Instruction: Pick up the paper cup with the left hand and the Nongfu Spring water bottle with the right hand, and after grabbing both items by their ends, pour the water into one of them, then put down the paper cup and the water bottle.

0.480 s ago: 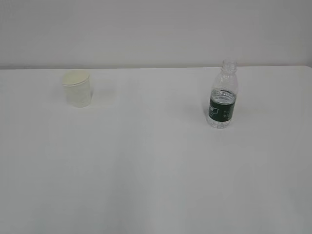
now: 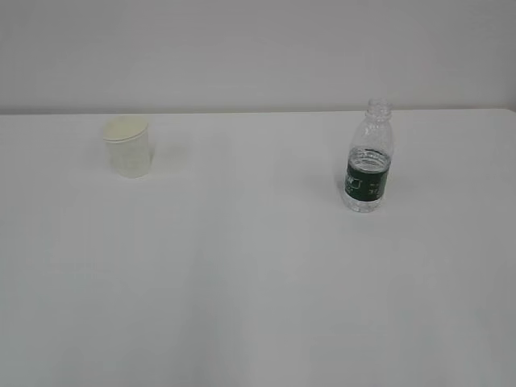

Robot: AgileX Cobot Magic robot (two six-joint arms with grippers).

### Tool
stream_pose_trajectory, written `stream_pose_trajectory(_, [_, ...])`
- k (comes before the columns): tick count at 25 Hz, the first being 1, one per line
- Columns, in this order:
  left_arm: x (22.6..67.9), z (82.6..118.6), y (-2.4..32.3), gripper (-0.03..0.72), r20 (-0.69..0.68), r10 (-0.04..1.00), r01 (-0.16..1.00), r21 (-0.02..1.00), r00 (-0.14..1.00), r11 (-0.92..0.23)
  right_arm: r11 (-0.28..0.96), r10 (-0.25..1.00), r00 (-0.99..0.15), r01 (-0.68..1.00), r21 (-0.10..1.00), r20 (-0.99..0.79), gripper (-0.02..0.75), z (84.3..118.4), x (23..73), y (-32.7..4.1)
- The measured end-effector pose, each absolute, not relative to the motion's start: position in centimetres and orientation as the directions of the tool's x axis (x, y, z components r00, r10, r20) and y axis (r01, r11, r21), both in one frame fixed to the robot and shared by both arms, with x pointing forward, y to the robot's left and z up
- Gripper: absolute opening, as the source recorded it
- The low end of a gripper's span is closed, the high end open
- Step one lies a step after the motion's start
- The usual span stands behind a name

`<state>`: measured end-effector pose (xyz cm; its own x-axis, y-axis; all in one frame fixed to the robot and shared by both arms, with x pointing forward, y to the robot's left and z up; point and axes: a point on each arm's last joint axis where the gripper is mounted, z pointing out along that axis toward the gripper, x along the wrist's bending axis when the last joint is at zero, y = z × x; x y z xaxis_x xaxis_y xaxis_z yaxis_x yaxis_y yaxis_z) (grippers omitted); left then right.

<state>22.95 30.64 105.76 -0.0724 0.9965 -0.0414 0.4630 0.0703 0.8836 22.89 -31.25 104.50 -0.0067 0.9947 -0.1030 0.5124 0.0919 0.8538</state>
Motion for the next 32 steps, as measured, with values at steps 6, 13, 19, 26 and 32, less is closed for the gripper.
stream_pose_trajectory(6, [22.95, 105.76, 30.64, 0.468, -0.041, 0.997, 0.463, 0.884, -0.072, 0.07, 0.092, 0.995, -0.007, 0.512, 0.854, -0.103, 0.575, 104.5, 22.89, -31.25])
stream_pose_trajectory(13, [22.95, 105.76, 30.64, 0.461, -0.041, 0.997, 0.463, 0.884, -0.072, 0.07, 0.092, 0.995, -0.007, 0.512, 0.854, -0.103, 0.576, 104.5, 22.89, -31.25])
stream_pose_trajectory(19, [22.95, 105.76, 30.64, 0.445, -0.041, 0.997, 0.463, 0.884, -0.072, 0.07, 0.092, 0.995, -0.007, 0.512, 0.854, -0.103, 0.575, 104.5, 22.89, -31.25])
stream_pose_trajectory(26, [22.95, 105.76, 30.69, 0.44, -0.036, 0.996, 0.463, 0.884, -0.076, 0.067, 0.092, 0.995, -0.007, 0.512, 0.854, -0.103, 0.575, 104.5, 22.89, -31.25])
stream_pose_trajectory(32, [22.93, 106.19, 30.78, 0.369, -0.028, 0.996, 0.434, 0.899, -0.081, 0.06, 0.091, 0.995, 0.003, 0.466, 0.88, -0.104, 0.575, 105.2, 22.9, -31.31])
